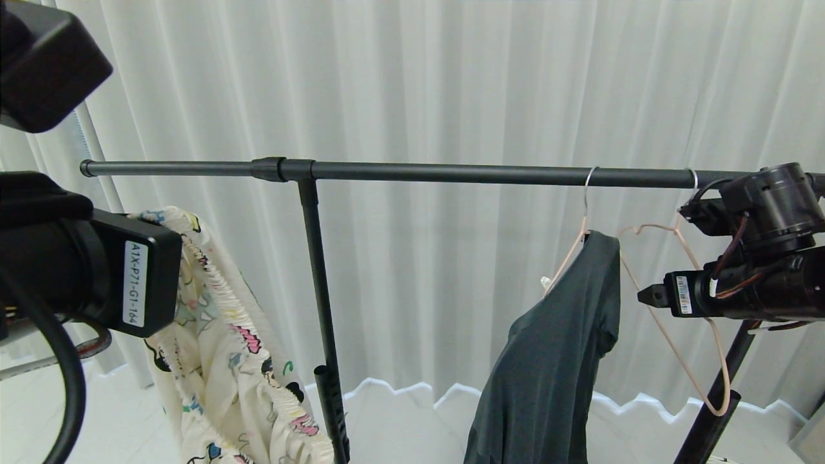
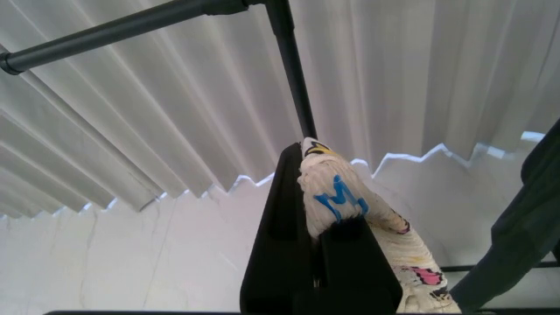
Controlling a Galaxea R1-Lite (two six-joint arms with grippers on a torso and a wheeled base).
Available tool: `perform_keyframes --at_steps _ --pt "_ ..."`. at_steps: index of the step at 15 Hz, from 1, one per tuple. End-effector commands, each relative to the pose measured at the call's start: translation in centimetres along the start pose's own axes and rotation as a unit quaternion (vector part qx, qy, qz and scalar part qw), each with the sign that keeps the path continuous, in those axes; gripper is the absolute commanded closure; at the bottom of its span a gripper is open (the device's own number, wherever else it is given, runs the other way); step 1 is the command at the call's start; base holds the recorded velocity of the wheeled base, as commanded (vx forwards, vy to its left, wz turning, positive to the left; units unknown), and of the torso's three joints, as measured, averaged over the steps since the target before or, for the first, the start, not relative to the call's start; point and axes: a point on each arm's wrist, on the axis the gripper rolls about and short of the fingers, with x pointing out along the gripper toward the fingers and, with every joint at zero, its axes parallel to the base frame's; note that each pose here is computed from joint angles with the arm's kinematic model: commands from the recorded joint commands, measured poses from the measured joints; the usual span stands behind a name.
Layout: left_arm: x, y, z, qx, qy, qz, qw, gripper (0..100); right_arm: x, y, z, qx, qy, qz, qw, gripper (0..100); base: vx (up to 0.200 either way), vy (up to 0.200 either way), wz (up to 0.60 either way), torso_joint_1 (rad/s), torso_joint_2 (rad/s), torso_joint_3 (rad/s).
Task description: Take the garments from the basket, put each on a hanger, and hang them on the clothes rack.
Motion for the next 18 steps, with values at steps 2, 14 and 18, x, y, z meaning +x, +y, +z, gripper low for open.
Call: perform_keyframes --at_steps 2,14,18 --pt "0.1 -0.1 0.0 0.001 0.001 0.0 1.0 100 0.4 -0.1 0.0 0.001 0.005 -0.005 1.0 100 0.0 0.0 0.0 0.0 0.0 0.0" --pt "0.2 -0.2 0.1 0.002 0.002 0.0 1.0 100 -2.2 -0.9 0.4 0.012 -0.028 0.021 0.9993 100 0.0 0.0 0.0 0.0 0.0 0.0" --pt "0.1 -0.2 0.1 0.002 0.001 0.0 1.0 100 -4.3 -1.4 0.5 0.017 -0.058 0.032 0.9977 100 0.0 0.0 0.0 0.0 0.0 0.0"
